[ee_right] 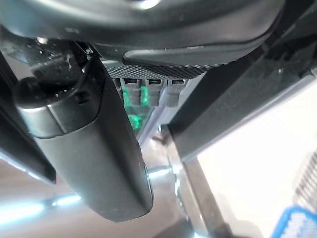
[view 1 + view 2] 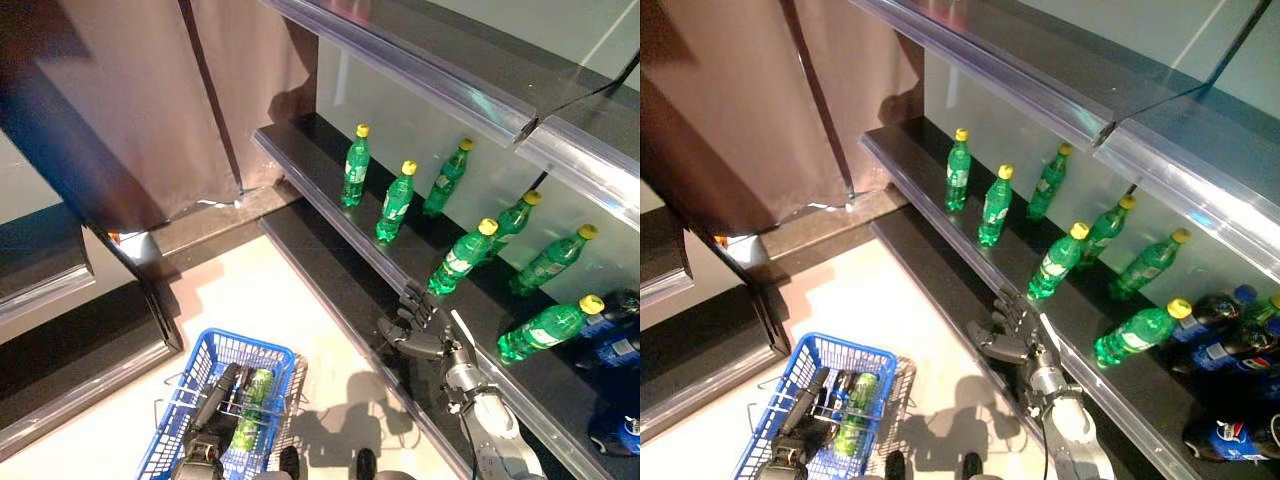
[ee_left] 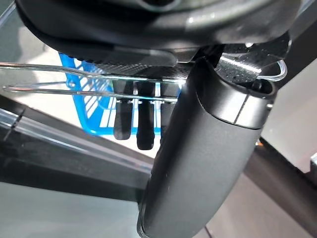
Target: Pick up the drink and place into the basket.
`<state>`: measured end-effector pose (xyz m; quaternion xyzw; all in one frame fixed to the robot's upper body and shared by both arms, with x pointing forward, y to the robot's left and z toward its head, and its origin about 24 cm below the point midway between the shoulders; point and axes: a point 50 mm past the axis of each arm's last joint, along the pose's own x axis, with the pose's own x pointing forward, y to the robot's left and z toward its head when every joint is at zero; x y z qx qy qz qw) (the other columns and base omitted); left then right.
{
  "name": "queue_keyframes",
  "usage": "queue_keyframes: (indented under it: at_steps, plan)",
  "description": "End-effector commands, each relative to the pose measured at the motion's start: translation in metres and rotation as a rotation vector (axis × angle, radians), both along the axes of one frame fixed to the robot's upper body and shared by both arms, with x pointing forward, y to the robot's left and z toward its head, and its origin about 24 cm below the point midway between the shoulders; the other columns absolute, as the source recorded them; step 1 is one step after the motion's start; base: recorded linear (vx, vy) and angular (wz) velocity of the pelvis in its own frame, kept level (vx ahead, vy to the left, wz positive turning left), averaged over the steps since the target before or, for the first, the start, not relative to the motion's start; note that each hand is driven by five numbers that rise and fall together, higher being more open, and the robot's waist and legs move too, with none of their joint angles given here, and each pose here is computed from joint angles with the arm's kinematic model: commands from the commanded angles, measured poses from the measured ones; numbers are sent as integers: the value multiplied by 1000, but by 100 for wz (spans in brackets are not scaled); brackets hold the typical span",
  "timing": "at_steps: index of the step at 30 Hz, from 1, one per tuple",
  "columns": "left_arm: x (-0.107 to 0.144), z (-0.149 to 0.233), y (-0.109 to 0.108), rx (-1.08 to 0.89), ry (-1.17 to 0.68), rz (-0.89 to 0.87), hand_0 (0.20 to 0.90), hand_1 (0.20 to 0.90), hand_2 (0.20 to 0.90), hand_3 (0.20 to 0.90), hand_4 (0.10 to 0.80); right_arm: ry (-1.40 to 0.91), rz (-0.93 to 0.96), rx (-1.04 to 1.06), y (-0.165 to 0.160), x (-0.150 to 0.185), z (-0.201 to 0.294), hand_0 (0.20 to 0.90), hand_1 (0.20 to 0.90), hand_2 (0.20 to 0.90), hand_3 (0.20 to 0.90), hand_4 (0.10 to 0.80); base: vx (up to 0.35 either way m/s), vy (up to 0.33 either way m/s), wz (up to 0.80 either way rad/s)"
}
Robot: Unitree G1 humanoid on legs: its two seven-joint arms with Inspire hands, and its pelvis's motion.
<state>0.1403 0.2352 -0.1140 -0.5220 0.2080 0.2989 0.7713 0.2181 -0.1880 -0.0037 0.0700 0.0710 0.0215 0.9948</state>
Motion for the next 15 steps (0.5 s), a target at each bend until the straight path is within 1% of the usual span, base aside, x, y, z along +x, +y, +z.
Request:
queue_keyframes:
  at_steps: [1, 5, 9, 12, 15]
  plan:
    - [62, 60, 7, 57, -443, 10, 300, 300, 300, 200, 100, -302, -200, -30, -22, 17, 49, 900, 900, 900, 900, 800, 0, 0, 0]
    - [61, 60, 7, 55, -441, 14, 300, 300, 300, 200, 100, -332, -317, -24, -30, 13, 53, 900, 900, 900, 900, 800, 11, 16, -4]
    - [58, 59, 7, 53, -438, 12, 300, 300, 300, 200, 100, -343, -346, -25, -34, 10, 53, 900, 900, 900, 900, 800, 9, 19, -12]
    - [57, 58, 8, 53, -432, 10, 300, 300, 300, 200, 100, -341, -309, -24, -32, 9, 52, 900, 900, 900, 900, 800, 4, 12, -9]
    - [57, 57, 8, 50, -427, 6, 300, 300, 300, 200, 100, -336, -223, -29, -29, 7, 52, 900, 900, 900, 900, 800, -2, 13, -17]
